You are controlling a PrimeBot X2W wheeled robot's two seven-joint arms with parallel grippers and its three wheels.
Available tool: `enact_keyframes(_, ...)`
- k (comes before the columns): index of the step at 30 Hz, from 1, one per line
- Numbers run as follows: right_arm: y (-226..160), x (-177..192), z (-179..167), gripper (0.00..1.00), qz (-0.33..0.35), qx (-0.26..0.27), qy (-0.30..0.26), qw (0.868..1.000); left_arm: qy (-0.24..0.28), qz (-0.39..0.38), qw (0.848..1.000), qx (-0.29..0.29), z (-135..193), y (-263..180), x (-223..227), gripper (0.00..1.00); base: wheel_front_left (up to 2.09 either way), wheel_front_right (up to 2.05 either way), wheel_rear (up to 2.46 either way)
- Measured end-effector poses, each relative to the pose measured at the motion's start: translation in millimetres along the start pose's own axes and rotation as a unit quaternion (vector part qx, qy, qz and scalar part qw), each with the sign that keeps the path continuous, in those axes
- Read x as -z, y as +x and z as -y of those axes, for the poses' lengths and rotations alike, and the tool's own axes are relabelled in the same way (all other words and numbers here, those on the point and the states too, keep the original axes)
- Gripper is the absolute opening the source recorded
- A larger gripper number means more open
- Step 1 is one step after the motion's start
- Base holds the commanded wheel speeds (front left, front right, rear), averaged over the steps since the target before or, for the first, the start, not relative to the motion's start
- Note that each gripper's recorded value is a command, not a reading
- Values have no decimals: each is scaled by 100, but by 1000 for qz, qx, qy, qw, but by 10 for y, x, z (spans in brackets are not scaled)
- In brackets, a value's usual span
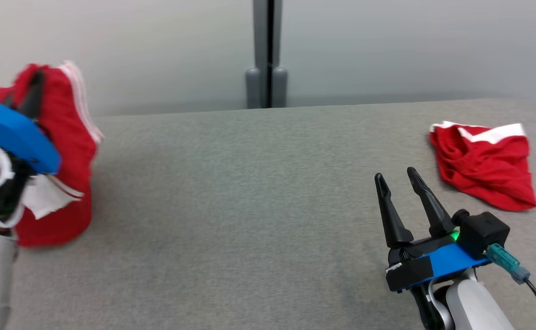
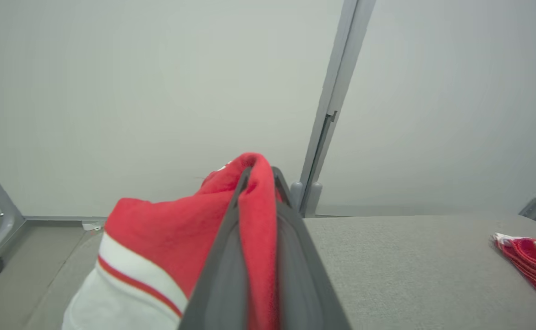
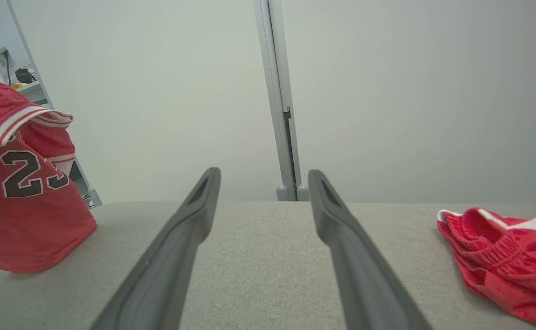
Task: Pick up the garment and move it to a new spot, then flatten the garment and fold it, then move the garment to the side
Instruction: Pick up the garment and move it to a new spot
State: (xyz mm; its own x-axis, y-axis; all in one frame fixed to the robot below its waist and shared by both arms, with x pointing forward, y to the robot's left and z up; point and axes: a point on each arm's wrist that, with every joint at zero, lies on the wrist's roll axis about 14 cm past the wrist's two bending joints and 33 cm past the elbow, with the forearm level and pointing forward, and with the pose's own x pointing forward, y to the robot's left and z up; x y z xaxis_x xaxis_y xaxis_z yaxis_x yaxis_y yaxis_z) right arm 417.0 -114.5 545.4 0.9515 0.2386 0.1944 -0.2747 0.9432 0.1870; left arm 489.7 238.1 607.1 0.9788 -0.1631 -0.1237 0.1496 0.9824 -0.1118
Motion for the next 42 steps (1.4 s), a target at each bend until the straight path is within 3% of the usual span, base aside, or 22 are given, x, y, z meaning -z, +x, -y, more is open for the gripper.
enact_keyframes(5, -172, -107, 202, 100, 10, 33, -9, 999, -1, 4, 994, 111, 947, 69, 0, 0, 0, 0, 0)
enact_keyframes(9, -302, -136, 382, 100, 10, 61, -16, 998, -35, -5, 981, 189, 1689, 86, 178, 0, 0, 0, 0)
enact_keyframes(16, -481, -106, 628, 100, -1, 101, -24, 995, -79, -74, 955, 276, 2792, 88, 1014, 0, 0, 0, 0)
enact_keyframes(17, -500, -102, 652, 100, -3, 105, -24, 994, -78, -88, 950, 288, 2913, 62, 1153, 40, 0, 0, 0)
enact_keyframes(18, -515, -104, 672, 100, -3, 108, -25, 994, -80, -103, 945, 299, 3013, 26, 1285, 100, 0, 0, 0)
enact_keyframes(22, -565, -120, 742, 100, -4, 118, -30, 993, -74, -111, 935, 329, 3252, -68, 1498, 100, 0, 0, 0)
enact_keyframes(29, -495, -110, 624, 100, -3, 97, -27, 995, -85, -39, 948, 304, 3039, -15, 1211, 100, 0, 0, 0)
enact_keyframes(35, -412, -97, 454, 100, -3, 67, -25, 997, -43, 56, 973, 219, 2275, -15, 897, 100, 0, 0, 0)
enact_keyframes(42, -420, -121, 396, 100, -1, 54, -30, 998, -13, 104, 989, 105, 1409, -288, 834, 100, 0, 0, 0)
